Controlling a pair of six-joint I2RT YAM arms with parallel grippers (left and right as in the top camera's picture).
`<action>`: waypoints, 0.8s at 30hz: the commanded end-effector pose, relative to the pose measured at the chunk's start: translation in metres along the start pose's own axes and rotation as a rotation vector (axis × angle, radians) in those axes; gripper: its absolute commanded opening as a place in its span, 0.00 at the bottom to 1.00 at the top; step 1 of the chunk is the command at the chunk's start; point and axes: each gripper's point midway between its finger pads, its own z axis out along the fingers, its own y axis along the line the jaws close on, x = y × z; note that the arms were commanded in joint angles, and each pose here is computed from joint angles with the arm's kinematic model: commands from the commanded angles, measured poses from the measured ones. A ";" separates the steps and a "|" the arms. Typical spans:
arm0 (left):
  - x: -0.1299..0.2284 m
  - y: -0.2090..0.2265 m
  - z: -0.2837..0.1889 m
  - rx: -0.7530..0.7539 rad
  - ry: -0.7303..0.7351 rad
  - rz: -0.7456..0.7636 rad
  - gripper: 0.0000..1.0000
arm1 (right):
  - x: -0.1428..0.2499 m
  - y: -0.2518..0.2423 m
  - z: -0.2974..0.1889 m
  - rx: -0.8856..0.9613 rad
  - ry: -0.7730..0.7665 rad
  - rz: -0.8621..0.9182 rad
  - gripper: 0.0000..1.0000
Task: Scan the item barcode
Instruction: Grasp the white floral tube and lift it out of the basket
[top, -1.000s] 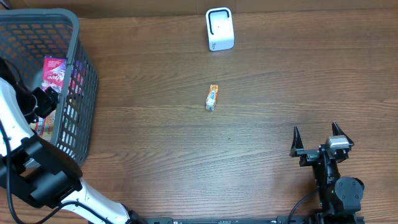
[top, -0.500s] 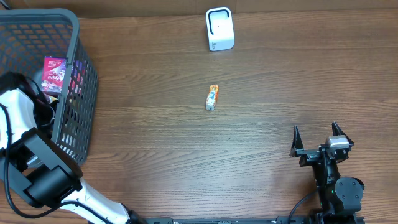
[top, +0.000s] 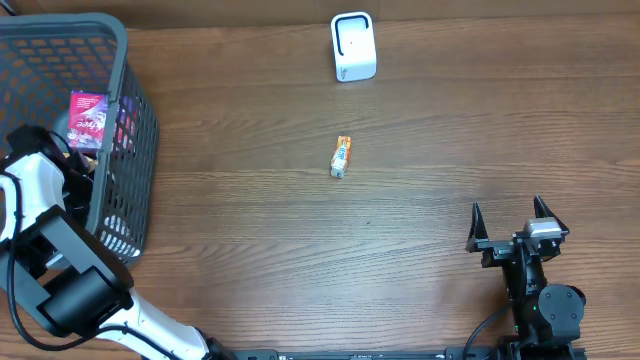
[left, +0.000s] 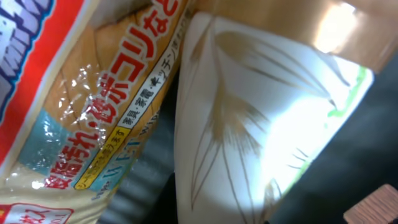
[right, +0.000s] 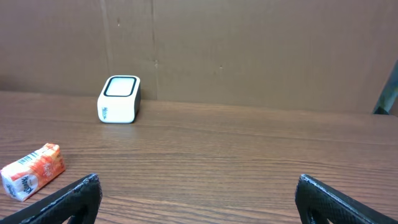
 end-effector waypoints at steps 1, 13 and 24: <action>-0.007 -0.006 -0.013 0.033 0.005 -0.040 0.04 | 0.001 0.001 0.000 -0.002 -0.006 -0.001 1.00; -0.061 -0.022 -0.192 0.104 -0.273 -0.021 0.04 | 0.001 0.001 0.000 -0.002 -0.006 -0.001 1.00; -0.032 -0.116 -0.343 0.629 -0.540 0.197 0.04 | 0.001 0.001 0.000 -0.002 -0.006 -0.001 1.00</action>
